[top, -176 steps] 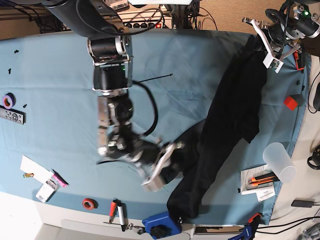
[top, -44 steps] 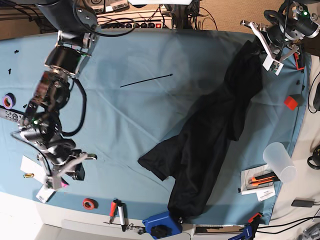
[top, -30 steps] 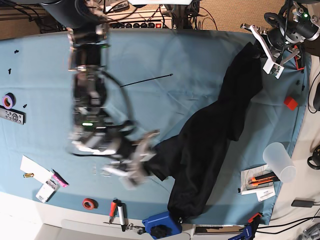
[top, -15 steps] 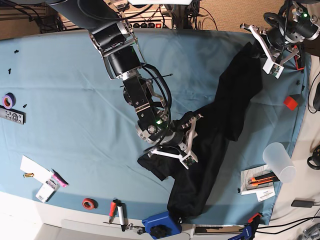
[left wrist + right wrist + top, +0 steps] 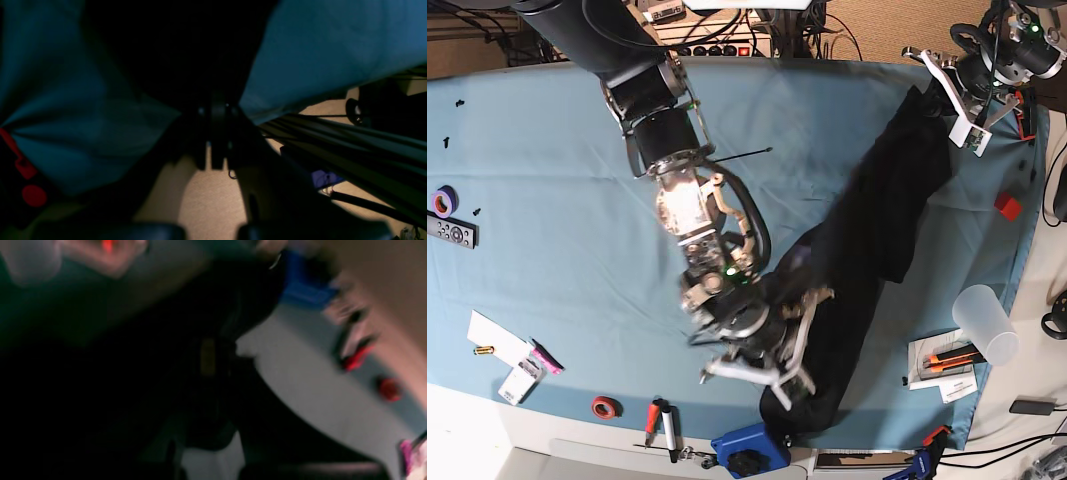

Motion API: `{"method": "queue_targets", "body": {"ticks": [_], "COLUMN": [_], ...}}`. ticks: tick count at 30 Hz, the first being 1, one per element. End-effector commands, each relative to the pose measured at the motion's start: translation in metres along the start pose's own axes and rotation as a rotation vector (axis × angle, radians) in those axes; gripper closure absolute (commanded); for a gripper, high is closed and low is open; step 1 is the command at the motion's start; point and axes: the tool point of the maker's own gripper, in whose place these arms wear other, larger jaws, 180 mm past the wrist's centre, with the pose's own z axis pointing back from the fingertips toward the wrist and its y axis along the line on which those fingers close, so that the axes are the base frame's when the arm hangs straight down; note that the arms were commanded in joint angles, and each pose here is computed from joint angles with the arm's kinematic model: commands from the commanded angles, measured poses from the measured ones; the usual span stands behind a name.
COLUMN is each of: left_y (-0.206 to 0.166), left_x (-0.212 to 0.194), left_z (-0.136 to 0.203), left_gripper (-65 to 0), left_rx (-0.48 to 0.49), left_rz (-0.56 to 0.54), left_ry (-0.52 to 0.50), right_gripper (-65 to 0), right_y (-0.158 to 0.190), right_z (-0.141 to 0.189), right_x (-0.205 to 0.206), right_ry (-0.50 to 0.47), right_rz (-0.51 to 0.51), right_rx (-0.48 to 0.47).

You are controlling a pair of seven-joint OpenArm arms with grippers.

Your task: Layout the t-shirt on the table in an organized manner, then fold the t-shirt properly

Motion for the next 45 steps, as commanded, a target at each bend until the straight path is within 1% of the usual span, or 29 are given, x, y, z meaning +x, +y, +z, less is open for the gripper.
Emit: {"method": "queue_targets", "body": {"ticks": [1, 4, 9, 12, 15, 18, 21, 24, 27, 30, 33, 36, 41, 45], "left_y": [-0.001, -0.001, 0.004, 0.006, 0.009, 0.010, 0.006, -0.004, -0.009, -0.011, -0.011, -0.011, -0.011, -0.011], "left_x": [0.006, 0.007, 0.017, 0.031, 0.046, 0.058, 0.070, 0.082, 0.089, 0.090, 0.091, 0.092, 0.092, 0.095], "left_z": [0.004, 0.004, 0.004, 0.004, 0.004, 0.005, 0.006, 0.008, 0.010, 0.010, 0.010, 0.011, 0.011, 0.012], "left_gripper": [0.0, 0.0, 0.0, 0.0, 0.0, 0.0, 0.0, 0.0, 0.0, 0.0, 0.0, 0.0, 0.0, 0.0], "left_rx": [-0.002, -0.002, 0.016, 0.023, 0.031, 0.033, 0.007, -0.044, -0.074, -0.085, -0.085, -0.086, -0.085, -0.086], "left_rz": [-0.012, -0.013, -0.029, -0.042, -0.057, -0.065, -0.085, -0.135, -0.129, -0.126, -0.126, -0.126, -0.126, -0.125], "left_ry": [-0.025, -0.030, -0.069, -0.109, -0.150, -0.184, -0.229, -0.282, -0.309, -0.315, -0.318, -0.326, -0.326, -0.341], "right_gripper": [0.0, 0.0, 0.0, 0.0, 0.0, 0.0, 0.0, 0.0, 0.0, 0.0, 0.0, 0.0, 0.0, 0.0], "right_y": [-0.019, -0.051, -0.108, -0.143, -0.166, -0.172, -0.168, -0.157, -0.148, -0.150, -0.155, -0.156, -0.159, -0.180], "right_z": [0.011, 0.027, 0.050, 0.070, 0.093, 0.118, 0.143, 0.168, 0.191, 0.202, 0.196, 0.173, 0.129, 0.092], "right_x": [0.028, 0.034, 0.018, 0.003, -0.012, -0.031, -0.055, -0.083, -0.111, -0.132, -0.141, -0.154, -0.197, -0.191], "right_ry": [-0.079, -0.121, -0.112, -0.098, -0.095, -0.082, -0.057, -0.006, 0.054, 0.103, 0.111, 0.107, 0.208, 0.172], "right_rz": [-0.014, -0.085, -0.210, -0.237, -0.232, -0.207, -0.172, -0.155, -0.139, -0.125, -0.116, -0.136, -0.171, -0.207], "right_rx": [-0.047, -0.114, -0.234, -0.321, -0.397, -0.453, -0.492, -0.517, -0.537, -0.555, -0.552, -0.509, -0.415, -0.381]}}
